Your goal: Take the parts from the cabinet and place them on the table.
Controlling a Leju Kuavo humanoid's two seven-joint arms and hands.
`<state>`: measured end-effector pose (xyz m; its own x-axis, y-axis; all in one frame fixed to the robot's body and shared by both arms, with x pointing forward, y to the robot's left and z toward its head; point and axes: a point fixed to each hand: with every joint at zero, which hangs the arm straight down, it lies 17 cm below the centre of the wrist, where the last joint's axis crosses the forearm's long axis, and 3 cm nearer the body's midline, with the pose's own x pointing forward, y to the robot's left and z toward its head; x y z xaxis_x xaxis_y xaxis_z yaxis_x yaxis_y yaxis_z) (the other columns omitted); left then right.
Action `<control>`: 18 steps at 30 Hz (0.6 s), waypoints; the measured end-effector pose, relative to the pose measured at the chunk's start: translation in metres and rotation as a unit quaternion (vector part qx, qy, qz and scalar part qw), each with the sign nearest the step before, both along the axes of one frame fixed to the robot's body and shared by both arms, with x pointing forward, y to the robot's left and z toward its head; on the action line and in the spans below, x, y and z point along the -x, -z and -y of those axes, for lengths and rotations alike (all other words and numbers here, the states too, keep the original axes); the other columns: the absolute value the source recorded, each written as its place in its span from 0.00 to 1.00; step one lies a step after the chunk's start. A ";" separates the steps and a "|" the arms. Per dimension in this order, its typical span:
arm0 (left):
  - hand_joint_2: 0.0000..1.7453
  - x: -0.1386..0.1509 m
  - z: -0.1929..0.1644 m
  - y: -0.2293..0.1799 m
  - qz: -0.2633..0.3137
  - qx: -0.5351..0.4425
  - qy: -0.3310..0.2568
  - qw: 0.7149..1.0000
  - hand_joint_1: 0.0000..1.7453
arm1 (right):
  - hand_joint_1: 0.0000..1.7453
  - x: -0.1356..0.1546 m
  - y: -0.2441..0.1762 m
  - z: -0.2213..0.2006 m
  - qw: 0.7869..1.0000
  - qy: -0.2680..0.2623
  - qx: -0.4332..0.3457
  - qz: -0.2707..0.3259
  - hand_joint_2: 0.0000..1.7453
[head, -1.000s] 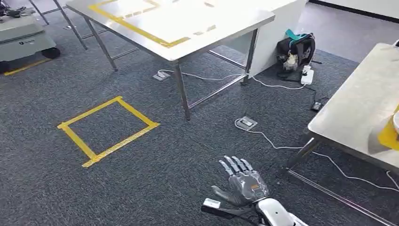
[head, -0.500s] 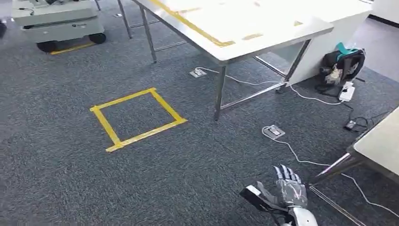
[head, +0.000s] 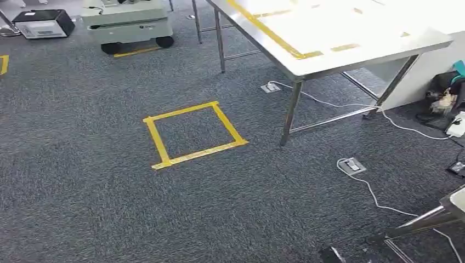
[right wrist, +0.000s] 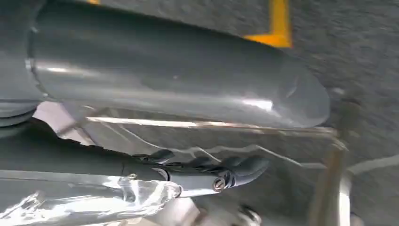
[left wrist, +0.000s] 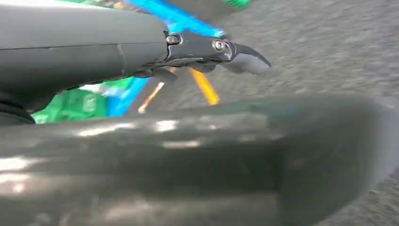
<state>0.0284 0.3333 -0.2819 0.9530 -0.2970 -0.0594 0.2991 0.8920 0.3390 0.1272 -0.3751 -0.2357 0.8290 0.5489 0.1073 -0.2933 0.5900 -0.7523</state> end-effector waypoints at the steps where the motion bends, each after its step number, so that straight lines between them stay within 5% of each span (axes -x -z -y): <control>1: 0.00 -0.003 0.000 0.000 0.002 0.000 0.000 1.000 0.00 | 0.00 0.010 0.004 -0.003 1.000 0.009 -0.007 -0.016 0.00; 18: 0.00 -0.008 0.006 0.000 0.009 0.004 -0.009 1.000 0.00 | 0.00 0.042 0.021 -0.051 0.992 0.085 -0.082 -0.050 0.00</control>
